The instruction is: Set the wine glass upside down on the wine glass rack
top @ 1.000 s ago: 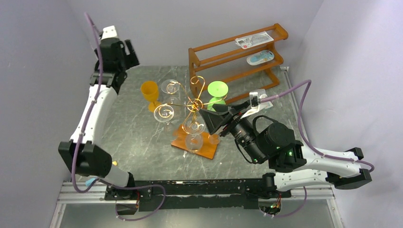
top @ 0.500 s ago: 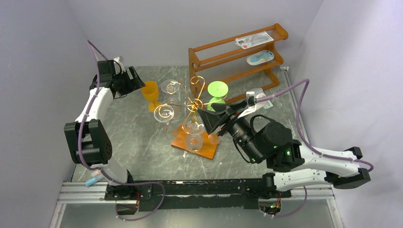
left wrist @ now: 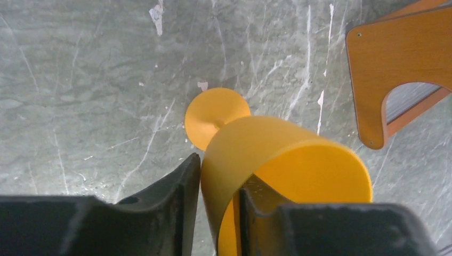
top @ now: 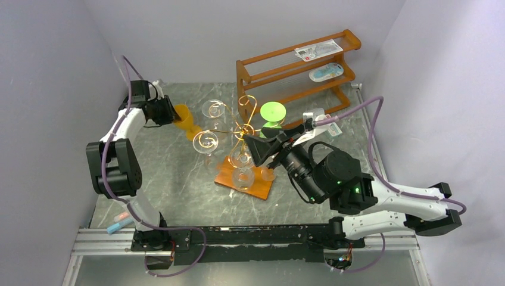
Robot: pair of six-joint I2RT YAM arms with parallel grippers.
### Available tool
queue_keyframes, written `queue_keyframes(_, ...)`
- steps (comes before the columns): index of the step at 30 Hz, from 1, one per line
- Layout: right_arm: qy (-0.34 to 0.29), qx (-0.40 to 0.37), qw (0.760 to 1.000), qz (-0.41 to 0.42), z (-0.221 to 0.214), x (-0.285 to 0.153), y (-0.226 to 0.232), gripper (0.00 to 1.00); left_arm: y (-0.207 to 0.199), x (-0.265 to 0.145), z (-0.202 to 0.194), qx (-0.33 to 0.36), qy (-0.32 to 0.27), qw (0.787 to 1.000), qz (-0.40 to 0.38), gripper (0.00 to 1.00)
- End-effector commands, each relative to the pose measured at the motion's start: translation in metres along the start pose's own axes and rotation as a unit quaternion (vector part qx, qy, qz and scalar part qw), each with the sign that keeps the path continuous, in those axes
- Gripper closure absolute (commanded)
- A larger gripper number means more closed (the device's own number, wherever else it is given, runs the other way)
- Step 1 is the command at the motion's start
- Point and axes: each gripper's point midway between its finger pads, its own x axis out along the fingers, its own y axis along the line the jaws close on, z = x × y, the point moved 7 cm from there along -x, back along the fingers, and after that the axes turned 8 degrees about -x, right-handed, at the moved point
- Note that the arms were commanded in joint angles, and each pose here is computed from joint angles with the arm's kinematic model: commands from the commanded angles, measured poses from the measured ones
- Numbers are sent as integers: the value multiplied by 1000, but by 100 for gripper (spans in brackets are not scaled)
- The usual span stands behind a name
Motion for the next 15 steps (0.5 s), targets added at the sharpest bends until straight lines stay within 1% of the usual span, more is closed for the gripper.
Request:
queue_keyframes(1,4,-13,1000,-23,9,8,3,36,-10,-2,4,20,18,999,-20,76)
queue_keyframes(2,7,-19,999,-26,9,11,5,36,-12,-4,6,22,16,999,-20,87)
queue_keyframes(3,9,-25,999,-30,10,14,8,36,-14,-10,11,25,-1,1000,-16,93)
queue_keyframes(4,10,-28,999,-34,12,17,10,36,-18,-18,15,28,-20,999,-17,95)
queue_keyframes(6,10,-31,999,-36,17,23,16,36,-27,-34,26,33,-62,997,-19,95)
queue_keyframes(10,-10,-24,1000,-7,27,30,29,36,-52,-75,48,45,-130,990,-31,95)
queue_keyframes(12,-14,-29,999,-2,32,35,34,36,-63,-98,59,47,-175,983,-34,95)
queue_keyframes(15,-5,-40,999,16,35,52,42,34,-82,-139,73,47,-258,964,-48,95)
